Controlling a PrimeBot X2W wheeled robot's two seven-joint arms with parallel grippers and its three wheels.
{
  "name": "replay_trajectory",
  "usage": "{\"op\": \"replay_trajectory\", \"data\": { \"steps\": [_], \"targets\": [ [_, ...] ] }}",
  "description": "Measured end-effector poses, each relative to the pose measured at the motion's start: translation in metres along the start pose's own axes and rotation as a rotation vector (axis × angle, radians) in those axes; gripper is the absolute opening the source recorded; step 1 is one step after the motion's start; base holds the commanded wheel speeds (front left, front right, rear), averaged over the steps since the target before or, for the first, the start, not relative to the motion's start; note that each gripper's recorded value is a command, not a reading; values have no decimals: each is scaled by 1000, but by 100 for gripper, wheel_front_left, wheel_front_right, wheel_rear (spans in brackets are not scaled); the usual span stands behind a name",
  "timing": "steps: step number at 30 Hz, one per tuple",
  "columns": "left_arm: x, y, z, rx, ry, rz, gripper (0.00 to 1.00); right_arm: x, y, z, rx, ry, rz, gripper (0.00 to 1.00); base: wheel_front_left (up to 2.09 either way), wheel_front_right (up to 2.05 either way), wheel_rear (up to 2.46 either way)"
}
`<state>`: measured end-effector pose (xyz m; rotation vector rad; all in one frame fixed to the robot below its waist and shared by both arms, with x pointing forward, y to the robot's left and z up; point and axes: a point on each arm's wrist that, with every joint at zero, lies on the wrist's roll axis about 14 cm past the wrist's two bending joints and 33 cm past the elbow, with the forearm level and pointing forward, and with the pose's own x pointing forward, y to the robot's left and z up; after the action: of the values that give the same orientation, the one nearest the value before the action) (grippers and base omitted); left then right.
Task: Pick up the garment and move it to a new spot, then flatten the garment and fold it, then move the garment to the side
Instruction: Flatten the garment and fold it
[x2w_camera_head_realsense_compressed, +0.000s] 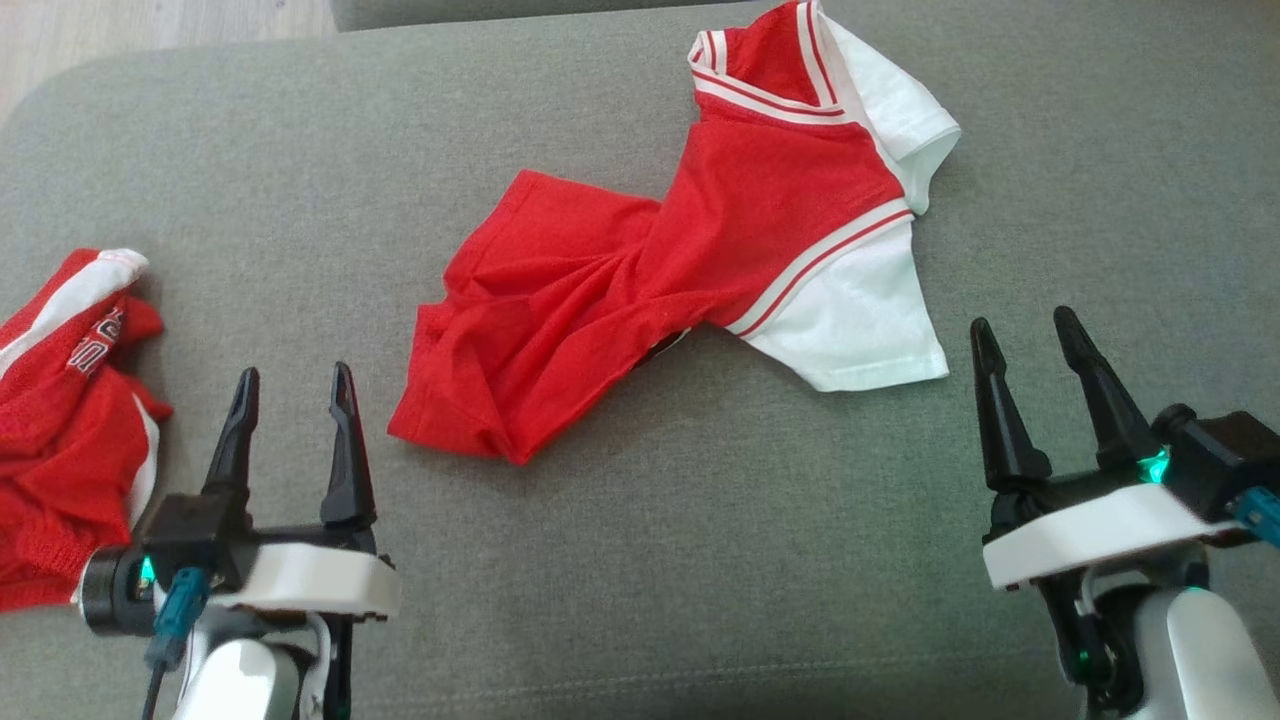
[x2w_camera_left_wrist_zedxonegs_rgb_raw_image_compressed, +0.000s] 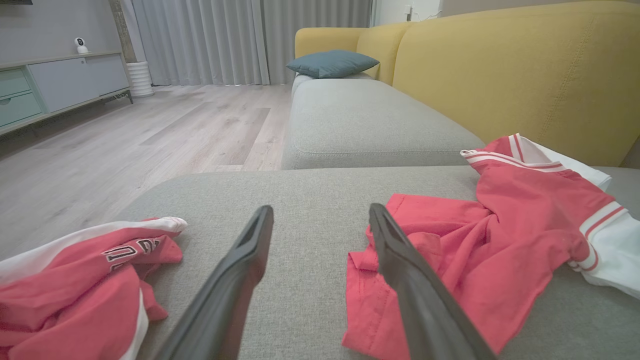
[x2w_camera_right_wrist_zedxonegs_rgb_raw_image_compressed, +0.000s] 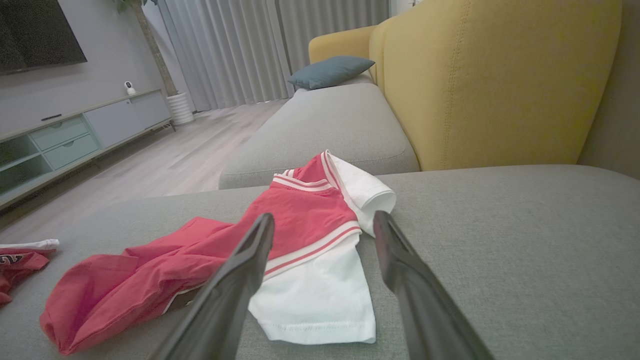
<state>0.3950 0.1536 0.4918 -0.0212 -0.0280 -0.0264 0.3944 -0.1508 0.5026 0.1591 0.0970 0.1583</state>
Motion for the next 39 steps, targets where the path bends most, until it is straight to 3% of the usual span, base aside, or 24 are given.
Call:
{"op": "replay_trajectory", "data": {
  "steps": [12, 21, 33, 34, 35, 36, 39],
  "targets": [
    [2, -11, -11, -7, 42, -39, 100, 2, -2, -4, 2, 14, -5, 100, 0, 0, 0],
    [33, -38, -48, -80, 284, -171, 100, 10, -3, -19, 11, 55, -6, 100, 0, 0, 0],
    [23, -49, -95, -132, 547, -210, 100, 10, -12, -32, 28, 90, -35, 100, 0, 0, 0],
    [22, -49, -98, -139, 564, -208, 87, 10, -13, -31, 28, 89, -36, 100, 0, 0, 0],
    [22, -49, -100, -146, 569, -207, 22, 11, -13, -31, 28, 87, -37, 100, 0, 0, 0],
    [22, -49, -102, -143, 576, -210, 0, 13, -14, -30, 27, 84, -37, 100, 0, 0, 0],
    [23, -48, -102, -137, 569, -210, 0, 14, -14, -29, 26, 80, -39, 100, 0, 0, 0]
  ]
}}
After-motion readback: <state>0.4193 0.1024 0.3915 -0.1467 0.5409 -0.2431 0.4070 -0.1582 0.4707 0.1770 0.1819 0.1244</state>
